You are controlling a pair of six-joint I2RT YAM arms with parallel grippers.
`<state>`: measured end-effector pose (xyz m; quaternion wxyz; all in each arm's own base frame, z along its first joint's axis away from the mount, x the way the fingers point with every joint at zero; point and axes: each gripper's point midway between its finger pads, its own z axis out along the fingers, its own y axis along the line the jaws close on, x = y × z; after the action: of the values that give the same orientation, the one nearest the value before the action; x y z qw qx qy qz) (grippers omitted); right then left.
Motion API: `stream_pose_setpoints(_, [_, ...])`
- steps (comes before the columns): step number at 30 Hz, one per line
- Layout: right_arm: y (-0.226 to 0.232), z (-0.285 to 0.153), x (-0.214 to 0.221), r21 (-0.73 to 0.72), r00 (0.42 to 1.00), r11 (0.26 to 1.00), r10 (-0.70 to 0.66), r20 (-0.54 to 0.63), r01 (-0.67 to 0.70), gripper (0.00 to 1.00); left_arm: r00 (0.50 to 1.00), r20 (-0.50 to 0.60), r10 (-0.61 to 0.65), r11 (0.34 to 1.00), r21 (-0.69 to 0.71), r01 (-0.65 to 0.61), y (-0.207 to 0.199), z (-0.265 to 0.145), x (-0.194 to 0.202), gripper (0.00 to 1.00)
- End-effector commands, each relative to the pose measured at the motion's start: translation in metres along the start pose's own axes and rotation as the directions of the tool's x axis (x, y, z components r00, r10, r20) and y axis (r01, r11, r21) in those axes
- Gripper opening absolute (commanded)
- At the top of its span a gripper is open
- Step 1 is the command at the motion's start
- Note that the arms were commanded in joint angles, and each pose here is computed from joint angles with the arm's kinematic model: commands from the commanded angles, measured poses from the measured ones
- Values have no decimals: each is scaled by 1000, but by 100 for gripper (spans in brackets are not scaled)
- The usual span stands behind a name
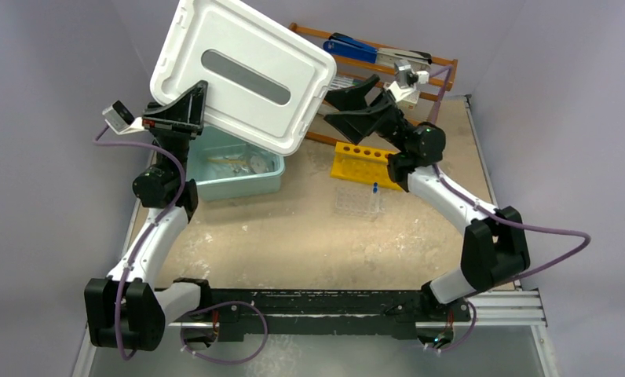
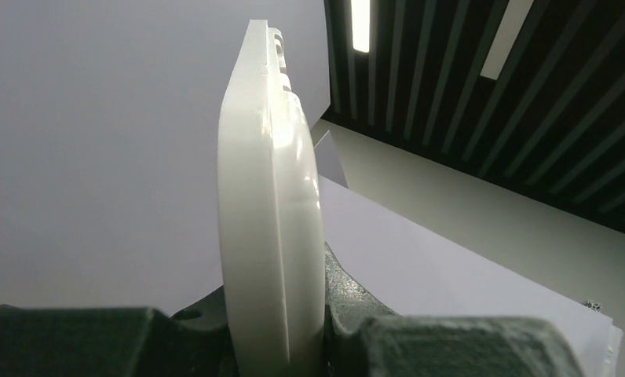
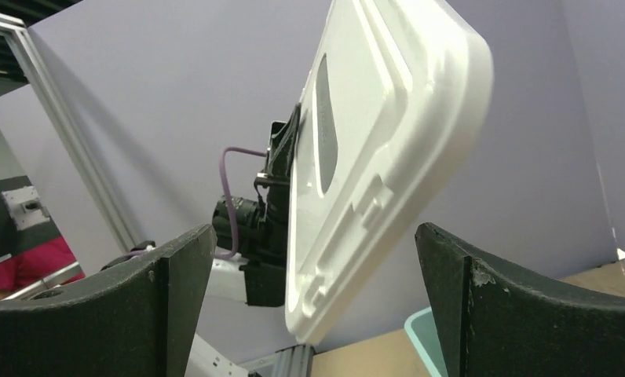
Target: Organize the chemistry lab equipment
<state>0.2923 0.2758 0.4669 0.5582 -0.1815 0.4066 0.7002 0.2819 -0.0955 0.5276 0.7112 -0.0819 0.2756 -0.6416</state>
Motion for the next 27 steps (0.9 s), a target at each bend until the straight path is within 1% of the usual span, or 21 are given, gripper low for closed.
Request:
stream_pose_setpoints(1, [2,34,2,-12,999,999,-44,11,44,100,1000,26,11,996,87,-13,-28,-1,-8,0])
stream_pose_setpoints(6, [0,57,22,-30,999,999,-25,-21,24,98,999,23,31,994,105,-34,-39,-3,-9,0])
stream_pose_setpoints(7, [1,61,24,-41,1000,999,-20,-24,19,97,999,16,42,994,100,-44,-40,-2,-8,0])
stream_pose_setpoints(8, [3,64,26,-52,999,999,-17,-28,16,93,999,8,51,995,88,-52,-38,-2,-7,0])
stream_pose_setpoints(9, [5,67,27,-63,999,998,-15,-32,13,86,998,3,61,996,72,-61,-34,-2,-6,0])
stream_pose_setpoints(12, [12,73,30,-95,999,995,-15,-40,11,72,996,-6,90,995,33,-90,-24,-5,-3,0])
stream_pose_setpoints(13, [13,73,30,-99,999,995,-13,-40,9,66,995,-14,103,995,19,-102,-21,-6,-2,0])
stream_pose_setpoints(16, [18,70,33,-116,999,993,11,-50,-17,40,985,-76,153,985,-68,-158,-2,-6,6,0])
stream_pose_setpoints(17, [20,68,36,-124,998,992,12,-69,-21,29,978,-99,183,977,-95,-193,3,-7,7,3])
stream_pose_setpoints(19, [19,63,34,-113,998,994,-5,-63,-2,20,961,-135,241,951,-165,-262,13,-10,7,13])
stream_pose_setpoints(20, [16,59,31,-96,998,995,-12,-56,7,18,949,-158,273,928,-217,-303,21,-13,5,19])
stream_pose_setpoints(21, [13,55,28,-85,998,996,-20,-52,16,15,933,-189,306,891,-288,-351,33,-16,1,25])
stream_pose_setpoints(22, [11,52,23,-76,998,997,-27,-49,23,12,918,-231,323,823,-410,-393,55,-28,-3,30])
stream_pose_setpoints(24, [7,43,12,-62,999,998,-31,-40,28,7,875,-301,380,679,-551,-484,79,-48,-18,39])
stream_pose_setpoints(26, [3,31,-2,-51,999,998,-25,-30,24,4,830,-360,426,524,-650,-551,97,-73,-35,43])
stream_pose_setpoints(27, [0,25,-8,-45,1000,999,-15,-27,14,3,810,-381,445,451,-687,-570,103,-86,-43,43])
